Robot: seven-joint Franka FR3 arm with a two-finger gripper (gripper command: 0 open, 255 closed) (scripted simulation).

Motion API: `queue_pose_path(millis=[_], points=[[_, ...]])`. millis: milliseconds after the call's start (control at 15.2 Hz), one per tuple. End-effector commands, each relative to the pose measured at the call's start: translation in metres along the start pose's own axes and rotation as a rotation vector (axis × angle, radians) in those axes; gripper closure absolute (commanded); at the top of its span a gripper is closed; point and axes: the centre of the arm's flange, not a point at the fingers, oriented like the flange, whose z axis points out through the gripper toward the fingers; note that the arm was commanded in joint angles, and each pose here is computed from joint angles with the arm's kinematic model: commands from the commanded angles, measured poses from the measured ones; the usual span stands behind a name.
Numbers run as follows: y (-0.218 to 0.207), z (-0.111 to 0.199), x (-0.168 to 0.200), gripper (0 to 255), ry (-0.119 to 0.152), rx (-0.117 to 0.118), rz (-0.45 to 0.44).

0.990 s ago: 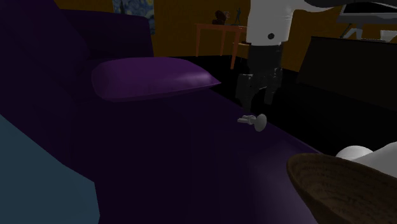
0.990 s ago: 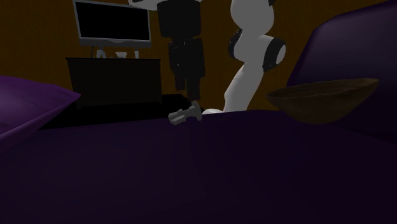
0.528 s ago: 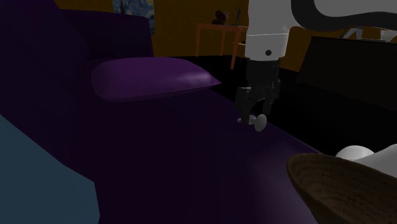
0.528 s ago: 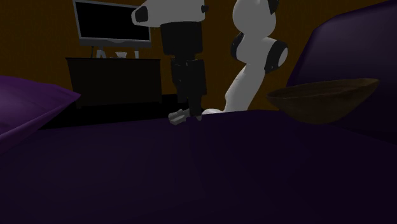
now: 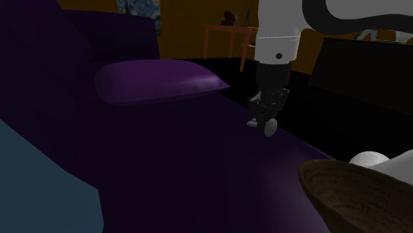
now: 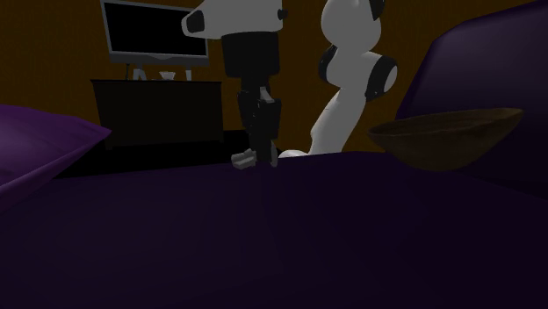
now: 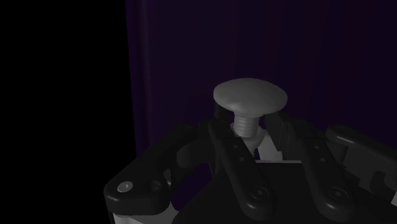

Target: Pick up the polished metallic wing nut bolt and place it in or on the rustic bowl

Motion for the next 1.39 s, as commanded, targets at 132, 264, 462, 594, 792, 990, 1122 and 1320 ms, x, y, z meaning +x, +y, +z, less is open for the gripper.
queue_pose_path(millis=[132, 264, 462, 594, 792, 990, 1122, 1320], points=[[0.000, 0.000, 0.000, 255, 0.000, 0.000, 0.000], [0.000, 0.000, 0.000, 255, 0.000, 0.000, 0.000], [0.000, 0.000, 0.000, 255, 0.000, 0.000, 0.000], [0.001, -0.010, -0.001, 255, 0.000, 0.000, 0.000], [0.002, -0.026, -0.003, 255, 0.000, 0.000, 0.000], [0.004, -0.042, -0.004, 255, 0.000, 0.000, 0.000], [0.004, -0.052, -0.005, 255, 0.000, 0.000, 0.000], [0.006, -0.068, -0.007, 255, 0.000, 0.000, 0.000]])
